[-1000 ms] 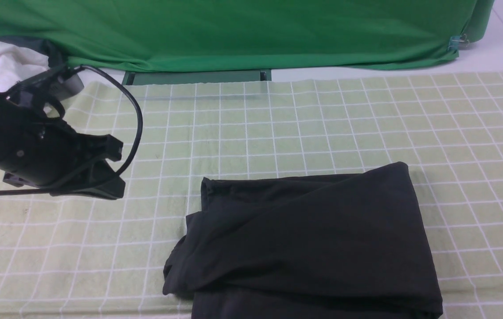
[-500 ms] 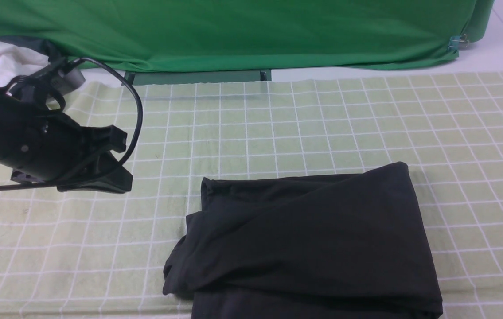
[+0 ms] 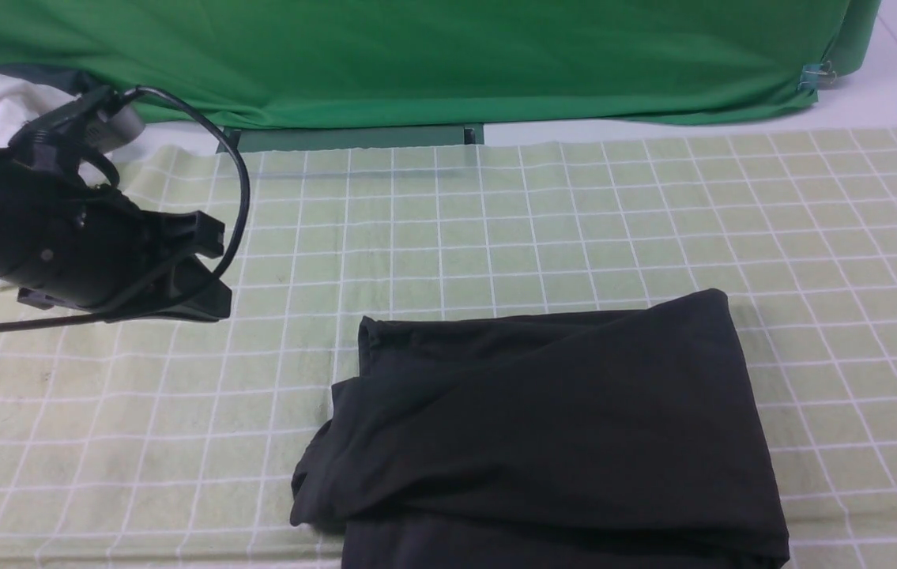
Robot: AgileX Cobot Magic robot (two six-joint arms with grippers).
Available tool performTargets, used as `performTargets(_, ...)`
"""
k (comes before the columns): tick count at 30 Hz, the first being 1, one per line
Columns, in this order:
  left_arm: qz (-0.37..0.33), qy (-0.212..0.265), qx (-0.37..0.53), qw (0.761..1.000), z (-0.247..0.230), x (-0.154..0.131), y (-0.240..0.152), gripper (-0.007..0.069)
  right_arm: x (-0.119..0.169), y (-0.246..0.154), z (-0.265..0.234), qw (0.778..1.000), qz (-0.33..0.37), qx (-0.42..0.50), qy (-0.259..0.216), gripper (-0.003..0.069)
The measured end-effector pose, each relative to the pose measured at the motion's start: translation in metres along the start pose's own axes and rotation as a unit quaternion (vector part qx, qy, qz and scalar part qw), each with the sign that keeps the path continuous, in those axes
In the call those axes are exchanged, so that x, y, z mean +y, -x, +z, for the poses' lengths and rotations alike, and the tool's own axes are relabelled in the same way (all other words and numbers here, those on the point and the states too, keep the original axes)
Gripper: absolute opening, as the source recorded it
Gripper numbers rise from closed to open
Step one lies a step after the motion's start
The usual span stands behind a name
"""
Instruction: Fold a long-sleeved shirt over a green coffee tablecloth.
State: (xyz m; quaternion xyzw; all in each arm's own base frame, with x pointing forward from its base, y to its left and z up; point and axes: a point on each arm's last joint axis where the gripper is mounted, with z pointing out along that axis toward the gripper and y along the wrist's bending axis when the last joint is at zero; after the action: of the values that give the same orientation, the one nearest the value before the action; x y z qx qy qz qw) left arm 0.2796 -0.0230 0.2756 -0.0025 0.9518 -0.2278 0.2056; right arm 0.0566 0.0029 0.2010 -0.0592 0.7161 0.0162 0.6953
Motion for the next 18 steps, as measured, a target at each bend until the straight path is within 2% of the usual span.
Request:
performTargets(1,0.0,0.0,0.0,1.0,0.0,0.0,0.0,0.0013,0.0,0.0,0.0,1.0,0.0,0.004,-0.023,0.015)
performTargets(2,0.002,0.0,0.0,1.0,0.0,0.0,0.0,0.0013,0.0,-0.002,0.0,1.0,-0.001,0.013,-0.025,0.0154)
performTargets(6,0.009,0.0,0.001,1.0,0.0,0.0,0.0,0.0013,0.0,-0.01,0.0,0.998,-0.001,0.053,-0.026,0.016)
performTargets(18,0.022,-0.001,0.003,1.0,0.0,0.0,-0.001,0.0013,-0.001,-0.012,0.0,0.998,0.0,0.061,-0.029,0.0183)
